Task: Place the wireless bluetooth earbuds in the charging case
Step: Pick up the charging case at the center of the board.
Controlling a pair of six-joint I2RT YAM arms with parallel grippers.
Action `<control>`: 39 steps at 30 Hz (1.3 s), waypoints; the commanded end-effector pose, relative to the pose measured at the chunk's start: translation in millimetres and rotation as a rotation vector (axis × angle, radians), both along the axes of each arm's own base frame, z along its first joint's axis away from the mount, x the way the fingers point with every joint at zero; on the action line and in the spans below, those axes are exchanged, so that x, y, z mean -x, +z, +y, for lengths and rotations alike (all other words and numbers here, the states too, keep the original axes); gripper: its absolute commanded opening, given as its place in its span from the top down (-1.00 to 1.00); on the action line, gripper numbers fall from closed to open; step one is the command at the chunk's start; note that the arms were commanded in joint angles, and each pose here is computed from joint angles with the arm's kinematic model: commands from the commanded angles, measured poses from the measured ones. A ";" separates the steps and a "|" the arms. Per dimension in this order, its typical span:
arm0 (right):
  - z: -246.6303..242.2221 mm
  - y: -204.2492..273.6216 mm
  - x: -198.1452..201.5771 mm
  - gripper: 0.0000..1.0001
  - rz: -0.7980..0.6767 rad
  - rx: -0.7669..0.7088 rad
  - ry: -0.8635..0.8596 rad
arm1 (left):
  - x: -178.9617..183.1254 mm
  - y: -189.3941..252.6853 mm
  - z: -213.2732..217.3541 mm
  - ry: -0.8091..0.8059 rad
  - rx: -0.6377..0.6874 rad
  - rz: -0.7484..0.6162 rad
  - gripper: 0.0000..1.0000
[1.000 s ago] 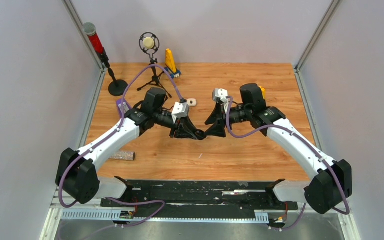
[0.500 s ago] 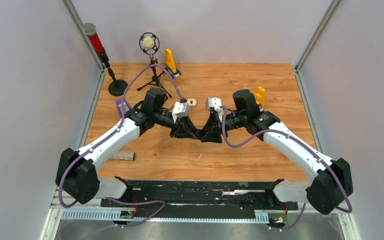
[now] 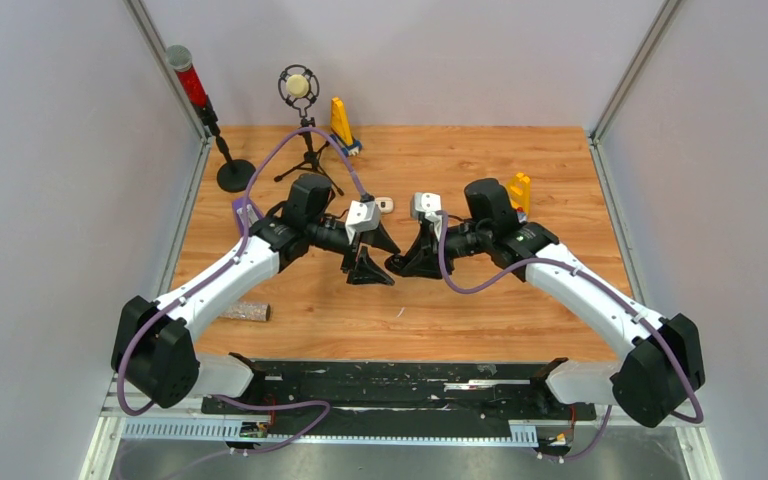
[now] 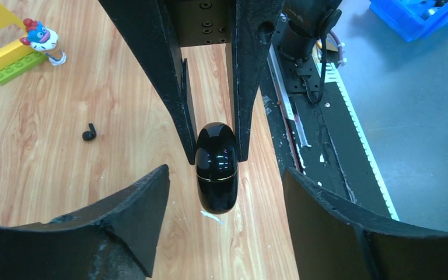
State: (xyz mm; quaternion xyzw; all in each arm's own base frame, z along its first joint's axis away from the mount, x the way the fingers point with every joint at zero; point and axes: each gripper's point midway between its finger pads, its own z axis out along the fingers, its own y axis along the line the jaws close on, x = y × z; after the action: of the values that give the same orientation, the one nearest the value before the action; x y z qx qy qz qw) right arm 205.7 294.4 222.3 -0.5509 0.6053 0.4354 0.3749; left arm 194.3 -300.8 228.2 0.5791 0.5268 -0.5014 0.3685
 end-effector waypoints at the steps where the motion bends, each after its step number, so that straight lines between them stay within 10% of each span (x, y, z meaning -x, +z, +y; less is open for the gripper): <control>1: 1.7 23.6 -0.6 0.90 -0.077 -0.053 -0.003 | 1.2 16.1 -1.9 0.002 0.035 -0.023 -0.64; 13: -2.6 28.9 -6.6 0.95 -0.137 -0.061 -0.052 | -23.8 12.2 -8.4 0.119 0.029 0.070 -0.63; 39: -2.6 30.5 -19.7 0.97 -0.163 -0.060 -0.113 | -19.9 12.8 -11.2 0.092 0.033 0.135 0.62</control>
State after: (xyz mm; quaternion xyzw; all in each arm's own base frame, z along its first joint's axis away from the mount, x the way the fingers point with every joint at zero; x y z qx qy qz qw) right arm 221.4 287.7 238.0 -0.5347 0.6111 0.3892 0.4350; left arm 214.5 -311.4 235.3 0.5124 0.5764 -0.5241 0.3612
